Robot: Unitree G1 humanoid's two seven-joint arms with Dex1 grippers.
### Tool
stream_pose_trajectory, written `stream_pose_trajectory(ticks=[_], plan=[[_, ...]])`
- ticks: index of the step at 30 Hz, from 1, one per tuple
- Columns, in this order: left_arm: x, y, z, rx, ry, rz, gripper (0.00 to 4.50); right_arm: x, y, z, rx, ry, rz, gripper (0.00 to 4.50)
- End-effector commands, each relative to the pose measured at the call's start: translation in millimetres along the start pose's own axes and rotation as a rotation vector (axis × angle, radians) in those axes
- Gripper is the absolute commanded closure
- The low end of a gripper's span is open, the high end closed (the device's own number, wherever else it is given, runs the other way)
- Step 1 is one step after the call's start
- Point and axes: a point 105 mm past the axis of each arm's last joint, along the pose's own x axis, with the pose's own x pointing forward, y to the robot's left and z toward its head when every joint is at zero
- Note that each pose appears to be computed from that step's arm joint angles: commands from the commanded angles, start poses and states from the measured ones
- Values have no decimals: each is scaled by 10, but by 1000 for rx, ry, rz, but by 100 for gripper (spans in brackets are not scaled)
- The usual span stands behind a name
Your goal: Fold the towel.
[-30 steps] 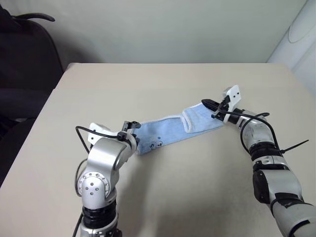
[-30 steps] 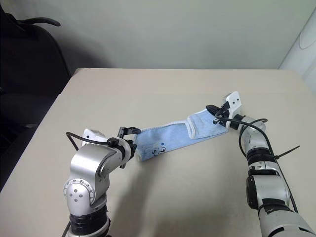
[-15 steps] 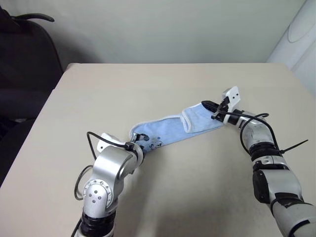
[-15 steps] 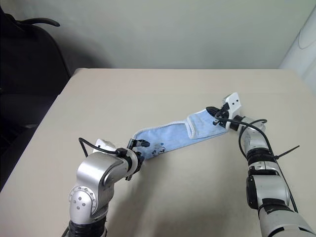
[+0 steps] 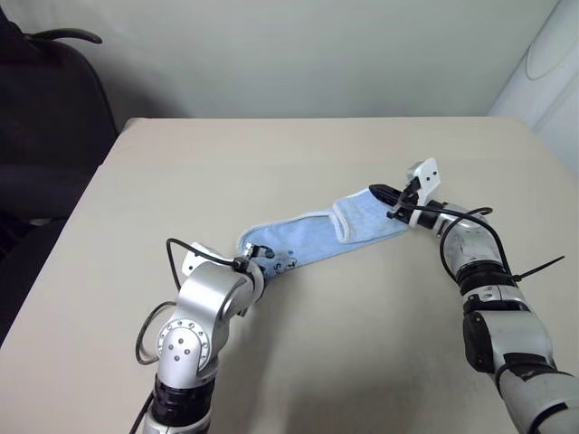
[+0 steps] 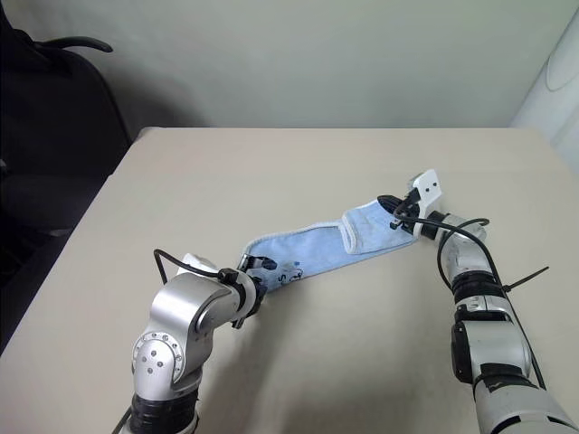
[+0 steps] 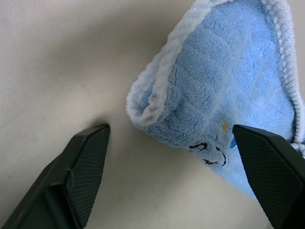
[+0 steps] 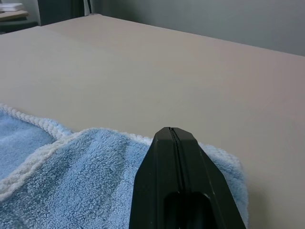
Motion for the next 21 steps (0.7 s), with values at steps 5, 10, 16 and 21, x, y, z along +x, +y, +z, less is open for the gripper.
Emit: stream_pose_trajectory(ticks=[5,10,16,21], plan=[[85,60,144,-10,-66,39,272,-17,-23,135,-35,-47,-13,450],[88,43,164,-7,-76,35,444,-7,-8,131,-33,-50,-13,450],[72,7,174,4,-83,24,448,-5,-5,133,-31,-53,-14,450],[-26,-126,291,78,-152,-46,448,-12,-16,147,-34,-56,-17,450]])
